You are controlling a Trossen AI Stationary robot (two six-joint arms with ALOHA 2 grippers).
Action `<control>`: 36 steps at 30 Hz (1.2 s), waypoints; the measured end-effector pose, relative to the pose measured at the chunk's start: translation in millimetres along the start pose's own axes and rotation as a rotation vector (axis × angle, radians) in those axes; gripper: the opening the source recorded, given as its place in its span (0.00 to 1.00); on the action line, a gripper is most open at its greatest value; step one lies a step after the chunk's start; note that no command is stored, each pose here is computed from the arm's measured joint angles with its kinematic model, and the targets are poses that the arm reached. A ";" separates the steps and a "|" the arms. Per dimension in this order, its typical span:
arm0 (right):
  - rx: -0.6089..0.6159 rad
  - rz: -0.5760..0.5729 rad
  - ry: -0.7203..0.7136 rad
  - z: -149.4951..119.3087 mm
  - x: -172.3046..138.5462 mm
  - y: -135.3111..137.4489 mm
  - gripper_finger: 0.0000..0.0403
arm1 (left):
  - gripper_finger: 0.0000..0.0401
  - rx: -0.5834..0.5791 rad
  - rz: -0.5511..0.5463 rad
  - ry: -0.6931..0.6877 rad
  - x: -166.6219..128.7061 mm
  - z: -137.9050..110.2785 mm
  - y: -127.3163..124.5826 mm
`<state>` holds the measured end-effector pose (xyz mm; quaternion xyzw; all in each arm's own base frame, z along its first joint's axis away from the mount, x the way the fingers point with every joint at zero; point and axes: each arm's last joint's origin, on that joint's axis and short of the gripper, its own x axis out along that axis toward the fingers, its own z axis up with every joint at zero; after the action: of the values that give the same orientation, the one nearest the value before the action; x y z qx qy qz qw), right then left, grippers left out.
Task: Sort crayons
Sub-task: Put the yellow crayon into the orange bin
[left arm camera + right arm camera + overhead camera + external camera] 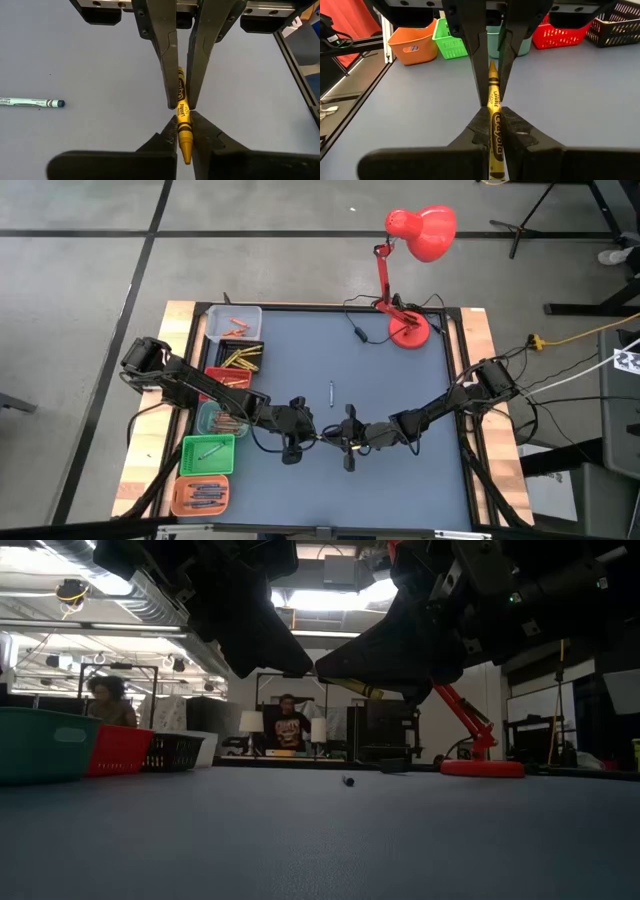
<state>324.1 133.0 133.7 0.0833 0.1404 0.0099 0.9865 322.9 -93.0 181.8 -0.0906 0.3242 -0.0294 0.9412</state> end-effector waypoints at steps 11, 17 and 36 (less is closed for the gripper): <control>0.000 0.000 0.000 0.0 0.0 0.0 0.11 | 0.03 0.000 0.002 0.000 0.0 -0.1 0.1; 0.002 -0.012 -0.002 0.6 0.7 -2.2 0.30 | 0.03 -0.002 -0.020 0.038 -10.4 1.5 1.3; -0.035 -0.065 0.096 -8.2 1.8 -10.4 0.42 | 0.03 -0.397 0.093 0.366 -168.7 -15.4 13.0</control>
<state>323.6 124.2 123.7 0.0611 0.1899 -0.0158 0.9798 180.4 -63.4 269.4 -0.2515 0.4920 0.0622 0.8312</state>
